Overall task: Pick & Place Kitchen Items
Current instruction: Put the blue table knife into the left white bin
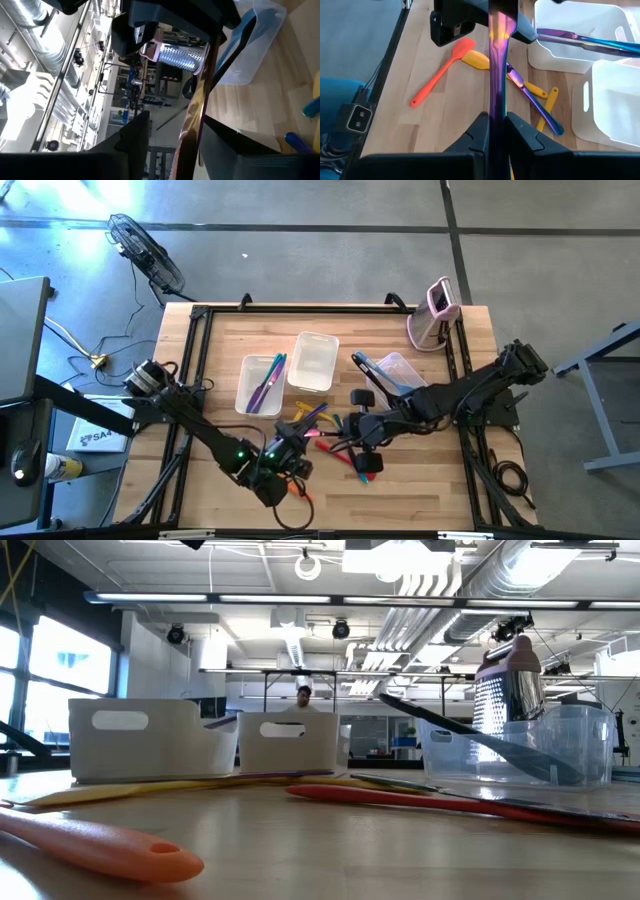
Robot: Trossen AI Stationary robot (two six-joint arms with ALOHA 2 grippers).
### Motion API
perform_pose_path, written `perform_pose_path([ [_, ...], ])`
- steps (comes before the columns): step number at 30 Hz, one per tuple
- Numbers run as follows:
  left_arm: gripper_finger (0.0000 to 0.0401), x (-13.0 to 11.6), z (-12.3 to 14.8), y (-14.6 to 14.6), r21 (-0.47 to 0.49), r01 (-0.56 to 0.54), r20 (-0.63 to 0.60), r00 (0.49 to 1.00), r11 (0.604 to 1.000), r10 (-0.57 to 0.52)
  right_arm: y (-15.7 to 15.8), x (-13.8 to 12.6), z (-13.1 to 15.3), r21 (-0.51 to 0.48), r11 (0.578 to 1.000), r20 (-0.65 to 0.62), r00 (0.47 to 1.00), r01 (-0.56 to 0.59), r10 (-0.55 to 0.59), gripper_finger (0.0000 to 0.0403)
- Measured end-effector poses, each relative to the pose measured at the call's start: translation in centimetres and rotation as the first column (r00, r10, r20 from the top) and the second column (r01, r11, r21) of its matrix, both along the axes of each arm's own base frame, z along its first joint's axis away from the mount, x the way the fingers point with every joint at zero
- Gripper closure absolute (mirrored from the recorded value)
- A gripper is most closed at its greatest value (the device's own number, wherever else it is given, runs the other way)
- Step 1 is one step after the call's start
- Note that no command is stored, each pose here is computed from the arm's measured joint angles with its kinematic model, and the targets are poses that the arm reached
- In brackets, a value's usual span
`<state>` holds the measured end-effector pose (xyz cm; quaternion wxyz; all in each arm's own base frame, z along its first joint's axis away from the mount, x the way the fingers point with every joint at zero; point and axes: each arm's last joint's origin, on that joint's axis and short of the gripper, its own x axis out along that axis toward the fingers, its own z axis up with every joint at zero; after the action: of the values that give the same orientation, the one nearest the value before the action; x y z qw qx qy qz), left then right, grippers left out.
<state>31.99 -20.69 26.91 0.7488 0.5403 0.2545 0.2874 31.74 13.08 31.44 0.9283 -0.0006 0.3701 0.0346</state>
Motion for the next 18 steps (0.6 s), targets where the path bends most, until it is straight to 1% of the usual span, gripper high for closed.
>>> perform_pose_path([
  [7, 0.0296, 0.23, -0.02, 0.29, -0.020, 0.001, 0.011, 1.000, 1.000, -0.001, -0.42, 0.13, -0.05, 0.007, 1.000, -0.009, 1.000, 0.008, -0.008, 0.0371],
  [11, 0.0337, 0.23, -0.03, 0.26, -0.025, 0.008, 0.010, 1.000, 1.000, -0.008, -0.42, 0.13, -0.05, 0.007, 1.000, -0.009, 1.000, 0.007, -0.007, 0.0371],
  [15, 0.0380, 0.38, -0.28, 0.43, -0.016, 0.034, -0.026, 0.999, 0.999, -0.035, -0.37, 0.10, -0.06, 0.027, 1.000, -0.018, 1.000, 0.002, -0.001, 0.0371],
  [18, 0.0391, 0.57, -0.35, 0.68, -0.018, 0.031, -0.028, 0.999, 0.999, -0.032, -0.41, 0.08, -0.04, 0.019, 1.000, -0.017, 1.000, 0.007, -0.007, 0.0369],
])
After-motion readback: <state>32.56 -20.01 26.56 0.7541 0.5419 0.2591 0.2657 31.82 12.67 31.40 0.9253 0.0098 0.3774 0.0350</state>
